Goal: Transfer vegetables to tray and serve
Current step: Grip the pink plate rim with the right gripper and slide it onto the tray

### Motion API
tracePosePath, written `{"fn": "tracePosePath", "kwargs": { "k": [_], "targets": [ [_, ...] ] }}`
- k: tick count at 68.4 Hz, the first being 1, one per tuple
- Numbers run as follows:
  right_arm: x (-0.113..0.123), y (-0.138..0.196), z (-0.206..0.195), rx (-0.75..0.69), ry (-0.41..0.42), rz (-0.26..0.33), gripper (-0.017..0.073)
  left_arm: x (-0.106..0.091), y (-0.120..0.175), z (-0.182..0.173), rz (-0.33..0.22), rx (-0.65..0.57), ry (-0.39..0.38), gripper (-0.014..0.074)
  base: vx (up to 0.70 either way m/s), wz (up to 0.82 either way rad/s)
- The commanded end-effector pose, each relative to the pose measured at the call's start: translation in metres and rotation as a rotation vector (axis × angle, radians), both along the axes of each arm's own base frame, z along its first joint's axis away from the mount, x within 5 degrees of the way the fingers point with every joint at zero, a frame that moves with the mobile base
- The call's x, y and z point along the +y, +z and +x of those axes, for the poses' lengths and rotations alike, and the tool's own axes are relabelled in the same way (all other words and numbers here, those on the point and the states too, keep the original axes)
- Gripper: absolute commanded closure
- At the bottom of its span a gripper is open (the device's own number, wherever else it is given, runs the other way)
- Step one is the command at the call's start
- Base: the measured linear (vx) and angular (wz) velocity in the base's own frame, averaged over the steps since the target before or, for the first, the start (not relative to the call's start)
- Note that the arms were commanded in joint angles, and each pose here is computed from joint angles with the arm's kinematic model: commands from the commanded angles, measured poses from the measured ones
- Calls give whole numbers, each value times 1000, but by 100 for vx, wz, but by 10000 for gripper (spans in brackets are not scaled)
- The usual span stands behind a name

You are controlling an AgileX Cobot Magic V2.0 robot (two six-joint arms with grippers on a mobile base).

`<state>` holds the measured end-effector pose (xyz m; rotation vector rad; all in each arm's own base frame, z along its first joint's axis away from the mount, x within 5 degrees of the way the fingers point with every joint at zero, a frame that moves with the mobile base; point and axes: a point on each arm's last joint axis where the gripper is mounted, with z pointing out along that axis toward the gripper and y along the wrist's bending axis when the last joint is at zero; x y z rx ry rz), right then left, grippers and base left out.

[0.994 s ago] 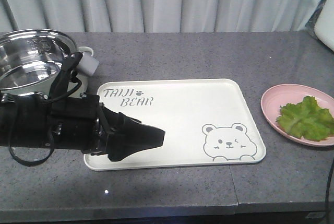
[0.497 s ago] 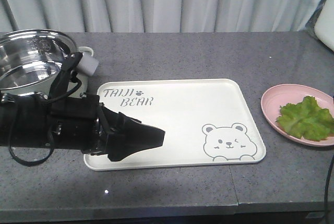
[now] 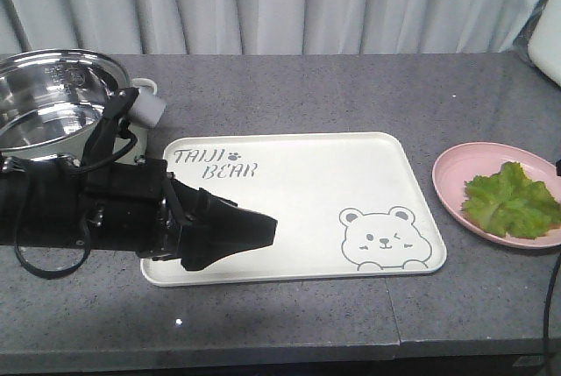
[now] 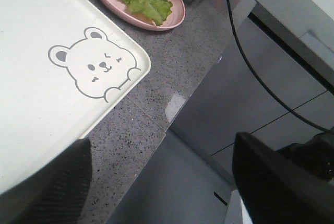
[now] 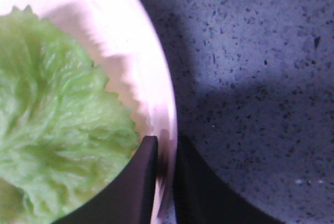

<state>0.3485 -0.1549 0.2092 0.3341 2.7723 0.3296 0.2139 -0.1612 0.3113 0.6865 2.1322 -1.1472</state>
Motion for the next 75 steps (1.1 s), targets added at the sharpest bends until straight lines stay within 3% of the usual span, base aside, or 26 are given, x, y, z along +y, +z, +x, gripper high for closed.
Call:
{"fn": "tracePosePath", "kwargs": {
  "k": [1,14,35,49,61,75],
  "targets": [
    [-2,25,1,-78,-2,-41,551,0,19,-2,-75,-27,17,49,0,0],
    [0,34,-1,-96,-10,-44,569,0,19,-2,-75,-27,17,49,0,0],
    [10,80,-15,-222,-25,-67,566,0,19,-2,-75,-27,17,49,0,0],
    [20,99,-21,-282,-22,-16,565,0,19,-2,-75,-27,17,49,0,0],
    [30,104,-20,-315,-18,88,564,0,19,-2,-75,-27,17,49,0,0],
    [73,105,-6,-311,102,112,564,0,19,-2,-75,-27,17,49,0,0]
  ]
}}
